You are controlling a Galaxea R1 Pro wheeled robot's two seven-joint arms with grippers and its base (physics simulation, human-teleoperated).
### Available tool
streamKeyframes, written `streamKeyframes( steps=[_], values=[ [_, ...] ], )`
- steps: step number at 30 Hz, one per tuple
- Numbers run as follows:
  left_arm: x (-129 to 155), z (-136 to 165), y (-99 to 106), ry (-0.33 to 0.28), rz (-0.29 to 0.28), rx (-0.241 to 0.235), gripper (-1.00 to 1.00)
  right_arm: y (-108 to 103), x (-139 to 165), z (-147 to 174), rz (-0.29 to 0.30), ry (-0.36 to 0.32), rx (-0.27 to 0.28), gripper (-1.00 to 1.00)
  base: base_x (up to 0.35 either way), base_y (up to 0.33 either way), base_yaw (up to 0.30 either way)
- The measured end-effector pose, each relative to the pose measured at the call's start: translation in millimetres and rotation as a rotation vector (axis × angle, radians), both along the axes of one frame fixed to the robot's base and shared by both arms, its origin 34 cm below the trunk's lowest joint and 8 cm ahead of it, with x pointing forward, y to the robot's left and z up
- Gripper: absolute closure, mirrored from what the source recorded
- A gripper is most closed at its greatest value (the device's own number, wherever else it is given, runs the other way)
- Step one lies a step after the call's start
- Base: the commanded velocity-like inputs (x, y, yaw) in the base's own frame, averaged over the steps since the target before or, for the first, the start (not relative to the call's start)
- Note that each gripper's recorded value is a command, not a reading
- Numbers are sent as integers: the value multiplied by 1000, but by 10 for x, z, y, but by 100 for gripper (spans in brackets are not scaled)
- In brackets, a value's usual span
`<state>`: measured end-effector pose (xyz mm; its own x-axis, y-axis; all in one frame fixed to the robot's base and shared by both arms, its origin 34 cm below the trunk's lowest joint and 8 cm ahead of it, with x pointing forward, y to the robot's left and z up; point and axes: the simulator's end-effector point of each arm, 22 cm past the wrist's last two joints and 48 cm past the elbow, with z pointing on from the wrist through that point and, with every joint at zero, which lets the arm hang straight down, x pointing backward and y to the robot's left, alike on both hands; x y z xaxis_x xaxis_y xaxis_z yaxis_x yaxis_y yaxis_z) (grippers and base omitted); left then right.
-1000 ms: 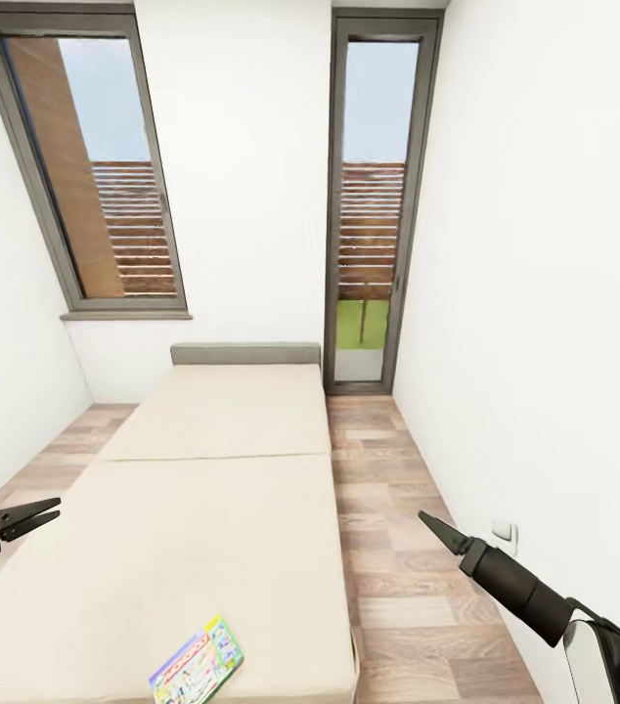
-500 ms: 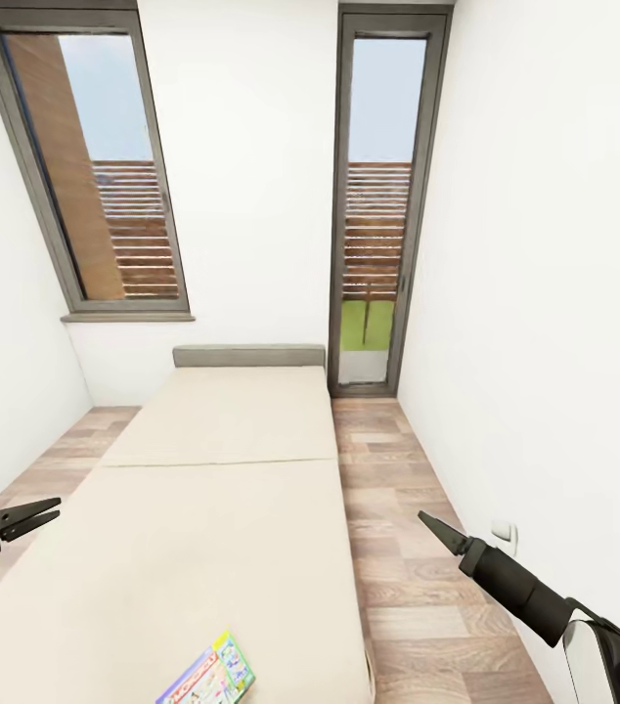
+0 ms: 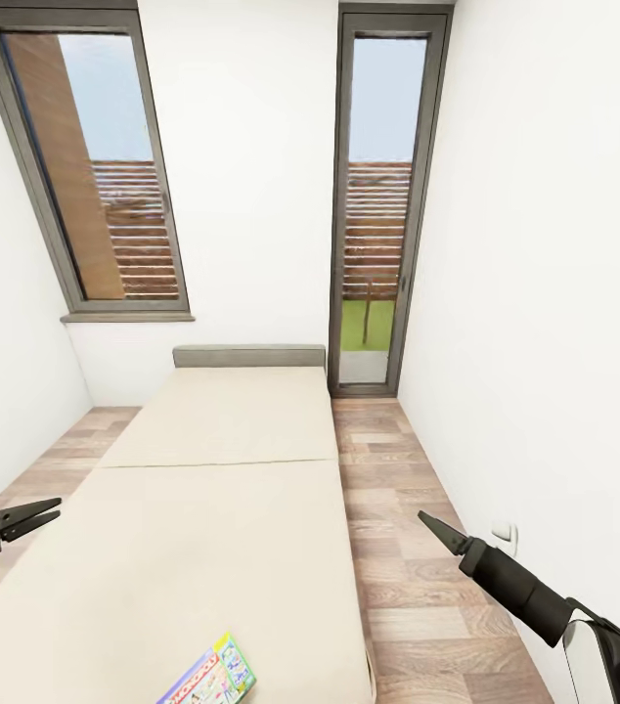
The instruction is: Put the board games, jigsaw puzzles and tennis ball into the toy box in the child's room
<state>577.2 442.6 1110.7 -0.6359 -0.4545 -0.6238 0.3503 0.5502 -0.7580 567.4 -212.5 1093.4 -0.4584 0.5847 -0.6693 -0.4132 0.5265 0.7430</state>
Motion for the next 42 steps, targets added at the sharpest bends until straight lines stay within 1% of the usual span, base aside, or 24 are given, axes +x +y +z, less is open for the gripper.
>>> streamKeyframes(
  steps=[8,24,32,42],
  values=[
    [32,-63,-58,4,-4,-11,-100,1,19,-24,2,-3,2,-100,0,0,0],
    [99,-191,-77,8,-5,-15,-100,-15,82,-141,0,-3,-1,-100,0,0,0],
    [144,-297,-184,13,-12,-43,-100,-17,112,-206,-2,-3,-1,-100,0,0,0],
    [178,-413,-216,26,-12,-65,-100,-39,147,-296,-5,-4,-5,-100,0,0,0]
  ],
)
